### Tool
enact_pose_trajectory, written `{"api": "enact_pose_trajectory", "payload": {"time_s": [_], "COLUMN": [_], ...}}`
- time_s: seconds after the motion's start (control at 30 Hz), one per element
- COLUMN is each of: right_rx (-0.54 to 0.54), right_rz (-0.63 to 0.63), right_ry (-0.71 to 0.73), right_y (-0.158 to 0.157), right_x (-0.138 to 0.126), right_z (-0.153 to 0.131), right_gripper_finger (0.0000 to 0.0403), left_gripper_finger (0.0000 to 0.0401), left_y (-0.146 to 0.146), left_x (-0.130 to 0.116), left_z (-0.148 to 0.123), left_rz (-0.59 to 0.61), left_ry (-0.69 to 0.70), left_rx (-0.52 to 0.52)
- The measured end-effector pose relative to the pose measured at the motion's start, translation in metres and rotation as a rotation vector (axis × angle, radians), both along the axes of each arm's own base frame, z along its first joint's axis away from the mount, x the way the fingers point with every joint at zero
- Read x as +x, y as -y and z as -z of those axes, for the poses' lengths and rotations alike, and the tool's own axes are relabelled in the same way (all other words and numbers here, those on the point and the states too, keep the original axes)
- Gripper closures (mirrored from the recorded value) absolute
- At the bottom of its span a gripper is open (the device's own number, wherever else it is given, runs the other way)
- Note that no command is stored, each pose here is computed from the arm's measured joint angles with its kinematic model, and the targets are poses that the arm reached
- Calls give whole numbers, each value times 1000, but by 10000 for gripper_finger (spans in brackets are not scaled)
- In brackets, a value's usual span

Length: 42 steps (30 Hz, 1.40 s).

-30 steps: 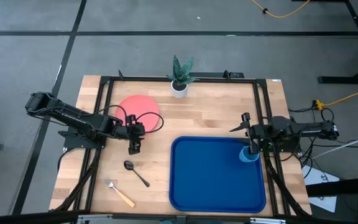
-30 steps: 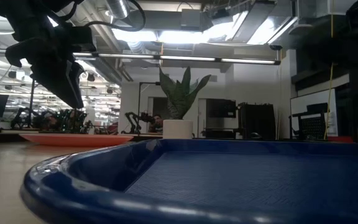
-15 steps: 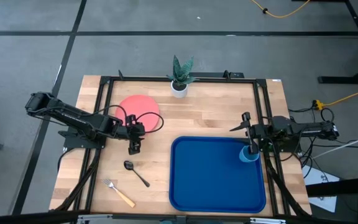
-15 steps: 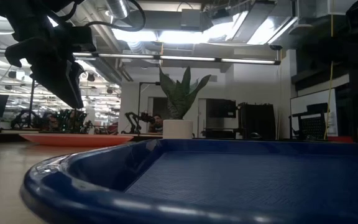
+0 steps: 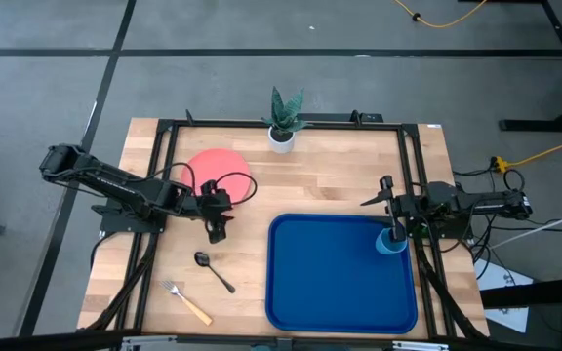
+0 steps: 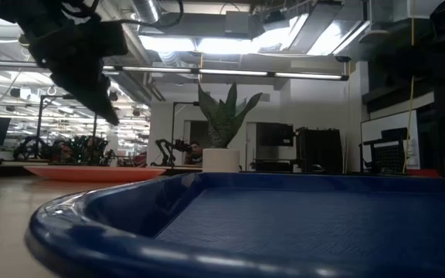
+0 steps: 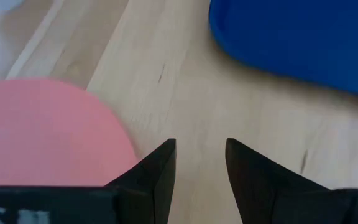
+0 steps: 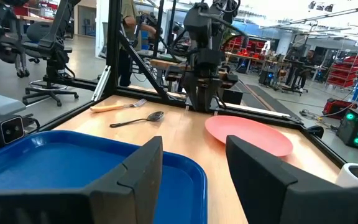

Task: Pick and place plate/cup/fork/spoon on tray
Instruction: Put the pink plate in the center of the blue tray

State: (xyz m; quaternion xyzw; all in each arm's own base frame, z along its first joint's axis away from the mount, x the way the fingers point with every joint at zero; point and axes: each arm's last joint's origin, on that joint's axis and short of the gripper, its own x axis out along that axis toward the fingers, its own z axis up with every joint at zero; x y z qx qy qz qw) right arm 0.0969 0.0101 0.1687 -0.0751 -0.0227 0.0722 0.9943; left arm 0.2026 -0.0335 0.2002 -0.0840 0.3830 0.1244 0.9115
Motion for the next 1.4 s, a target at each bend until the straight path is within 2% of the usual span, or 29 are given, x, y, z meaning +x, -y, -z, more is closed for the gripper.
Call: {"api": "enact_pose_trajectory", "payload": {"time_s": [0.1,0.23,0.33,0.43,0.5,0.67,1.13,1.4], "right_rx": [0,0,0,0,0,0,0,0], "right_rz": [0,0,0,0,0,-1,-1,-1], "right_ry": [0,0,0,0,1,1,0,0], "right_y": [0,0,0,0,0,0,0,0], "right_x": [0,0,0,0,0,0,0,0], "right_z": [0,0,0,0,0,0,0,0], "right_gripper_finger": [221,221,221,221,221,221,221,221], "left_gripper_finger": [268,268,268,268,268,268,268,268], "left_y": [0,-3,-2,0,0,-2,-1,-3], "left_x": [3,4,7,13,17,21,27,28], "left_z": [-3,-2,6,14,21,33,62,67], "left_rz": [17,-105,-81,-66,-44,-88,-91,-122], "left_ry": [37,61,9,-18,-50,-103,-240,-259], "left_rx": [22,63,96,80,116,207,277,331]}}
